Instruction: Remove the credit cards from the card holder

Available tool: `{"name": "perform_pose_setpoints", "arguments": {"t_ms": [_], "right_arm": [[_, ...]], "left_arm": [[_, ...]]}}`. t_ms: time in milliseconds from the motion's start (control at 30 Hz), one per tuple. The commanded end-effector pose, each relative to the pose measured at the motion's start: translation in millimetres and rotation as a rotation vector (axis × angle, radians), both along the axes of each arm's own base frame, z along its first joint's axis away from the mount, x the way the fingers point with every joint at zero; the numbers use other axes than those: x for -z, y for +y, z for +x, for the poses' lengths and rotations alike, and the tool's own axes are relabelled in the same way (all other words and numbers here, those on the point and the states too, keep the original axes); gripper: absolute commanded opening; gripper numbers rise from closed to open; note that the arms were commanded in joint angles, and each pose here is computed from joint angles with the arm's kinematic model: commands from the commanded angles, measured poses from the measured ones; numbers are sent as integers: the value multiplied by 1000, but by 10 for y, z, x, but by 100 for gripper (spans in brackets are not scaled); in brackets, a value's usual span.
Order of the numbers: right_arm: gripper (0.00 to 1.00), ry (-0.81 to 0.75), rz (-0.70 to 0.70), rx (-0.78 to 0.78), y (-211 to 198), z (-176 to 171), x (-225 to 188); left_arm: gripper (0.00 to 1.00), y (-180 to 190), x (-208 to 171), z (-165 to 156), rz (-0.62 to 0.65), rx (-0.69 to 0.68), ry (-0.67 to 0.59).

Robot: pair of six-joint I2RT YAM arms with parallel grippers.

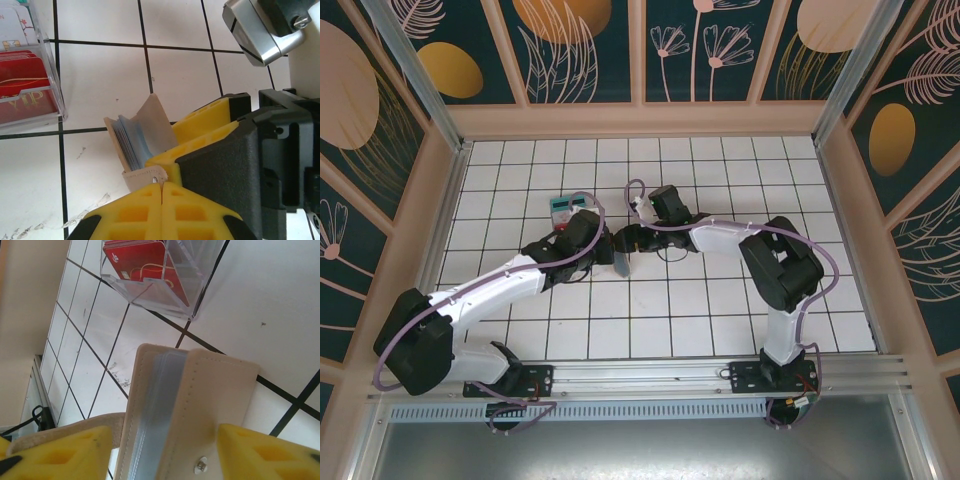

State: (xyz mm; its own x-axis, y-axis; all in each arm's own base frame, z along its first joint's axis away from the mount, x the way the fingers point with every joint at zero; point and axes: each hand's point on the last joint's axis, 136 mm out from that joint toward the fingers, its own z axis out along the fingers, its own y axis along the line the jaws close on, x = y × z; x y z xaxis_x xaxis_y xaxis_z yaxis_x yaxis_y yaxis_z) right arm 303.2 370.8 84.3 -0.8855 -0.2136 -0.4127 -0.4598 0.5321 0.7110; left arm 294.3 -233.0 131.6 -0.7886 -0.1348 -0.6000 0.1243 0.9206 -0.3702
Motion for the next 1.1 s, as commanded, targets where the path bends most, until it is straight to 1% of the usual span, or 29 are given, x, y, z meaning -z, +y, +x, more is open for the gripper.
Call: {"name": "perform_pose_setpoints", "arguments": {"t_ms": [0, 100, 233, 467, 600, 833, 867, 900, 967, 1000, 1033, 1067], "right_arm": [[42, -16, 4, -8, 59, 47, -53], [23, -19, -10, 4, 18, 75, -28], [1, -20, -26, 36, -83, 120, -12], [0, -20, -37, 123, -403, 113, -41], [0, -15, -34, 172, -578, -36, -66], [0, 8, -3, 307, -893, -298, -18], [0, 5, -1, 320, -921, -308, -14], [0, -4, -3, 334, -953, -315, -5], [0, -18, -5, 346, -983, -312, 8], [0, -19, -3, 344, -983, -317, 24], [0, -17, -2, 343, -981, -318, 36], [0, -17, 1, 341, -974, -317, 44]], "left_arm": [[0, 30, -54, 26, 19, -6, -25], [0, 88, 12, 6, 41, -20, -14], [0, 191, 94, -12, 77, -53, -7], [0, 358, 329, -83, 123, -109, 29], [0, 383, 459, -125, 120, -121, 49], [0, 333, 603, -150, 97, -122, 90], [5, 326, 604, -152, 91, -124, 93], [15, 323, 611, -154, 89, -126, 98], [27, 323, 591, -163, 84, -130, 103], [41, 325, 558, -161, 80, -135, 101], [49, 338, 530, -159, 82, -142, 100], [54, 353, 474, -148, 83, -151, 93]]}}
